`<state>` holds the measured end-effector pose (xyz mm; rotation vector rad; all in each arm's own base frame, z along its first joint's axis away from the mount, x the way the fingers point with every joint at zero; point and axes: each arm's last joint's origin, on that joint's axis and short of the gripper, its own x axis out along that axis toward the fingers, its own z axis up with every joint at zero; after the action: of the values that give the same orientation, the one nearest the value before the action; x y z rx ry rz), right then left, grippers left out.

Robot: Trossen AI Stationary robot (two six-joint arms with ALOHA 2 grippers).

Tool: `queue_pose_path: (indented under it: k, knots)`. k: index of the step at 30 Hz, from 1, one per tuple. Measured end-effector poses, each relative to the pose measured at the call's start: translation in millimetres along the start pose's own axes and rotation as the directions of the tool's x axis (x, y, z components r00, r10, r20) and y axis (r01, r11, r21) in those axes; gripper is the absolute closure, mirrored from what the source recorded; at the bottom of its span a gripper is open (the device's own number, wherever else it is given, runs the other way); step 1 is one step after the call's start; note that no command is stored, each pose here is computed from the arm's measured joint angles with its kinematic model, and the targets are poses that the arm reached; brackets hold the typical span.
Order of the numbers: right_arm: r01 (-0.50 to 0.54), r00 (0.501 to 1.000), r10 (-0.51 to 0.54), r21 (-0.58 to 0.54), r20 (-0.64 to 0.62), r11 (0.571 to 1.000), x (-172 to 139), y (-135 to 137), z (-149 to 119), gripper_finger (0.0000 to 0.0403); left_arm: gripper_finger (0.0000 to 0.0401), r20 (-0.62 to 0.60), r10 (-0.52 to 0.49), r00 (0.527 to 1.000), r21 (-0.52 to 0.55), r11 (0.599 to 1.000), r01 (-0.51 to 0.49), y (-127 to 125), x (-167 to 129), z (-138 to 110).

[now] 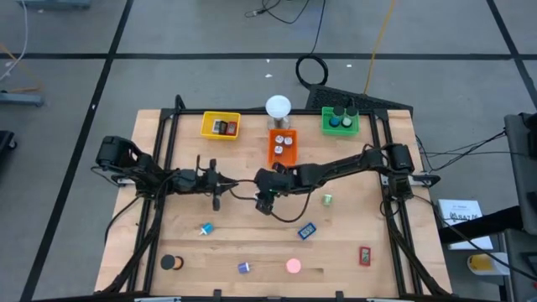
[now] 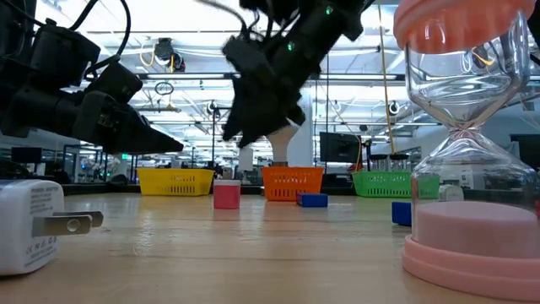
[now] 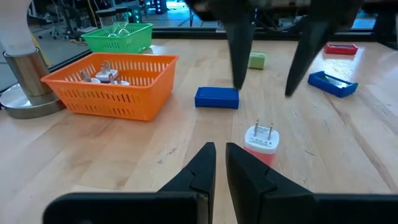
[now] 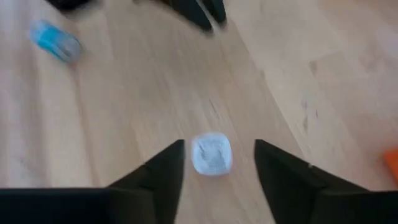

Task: Pick & Place Office items
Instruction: Put the pink charger adapter into the orange bin

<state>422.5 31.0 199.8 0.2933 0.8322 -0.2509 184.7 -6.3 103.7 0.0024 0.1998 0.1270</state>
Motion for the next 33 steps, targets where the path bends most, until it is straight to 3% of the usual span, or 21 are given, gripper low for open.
queue_pose_path:
  k: [5,8,10,29,33]
  knots:
    - [-0.002,1.000,0.002,-0.028,0.001,1.000,16.3,0.9,-4.3,0.0144,0.0359,0.000,0.000,1.000,-0.001,1.000,0.000,0.0,0.0,0.0]
    - [0.014,0.999,-0.017,-0.058,-0.044,0.998,28.2,-2.7,-13.8,0.0125,0.0359,-0.001,0.000,1.000,0.000,1.000,0.000,0.0,0.0,-0.1]
    - [0.004,1.000,-0.004,-0.055,-0.011,0.998,33.2,-1.4,-11.2,0.0121,0.0359,-0.001,0.000,1.000,0.010,1.000,0.000,0.0,0.0,-0.1]
    - [0.027,1.000,-0.027,-0.076,0.004,0.997,38.2,-2.4,-12.4,0.0194,0.0359,-0.008,0.001,1.000,0.046,0.999,0.000,0.0,0.1,-0.7]
    - [0.010,1.000,-0.011,-0.080,-0.024,0.997,52.7,-2.7,-20.4,0.0199,0.0359,-0.008,0.001,1.000,0.046,0.999,-0.001,0.0,0.0,-0.8]
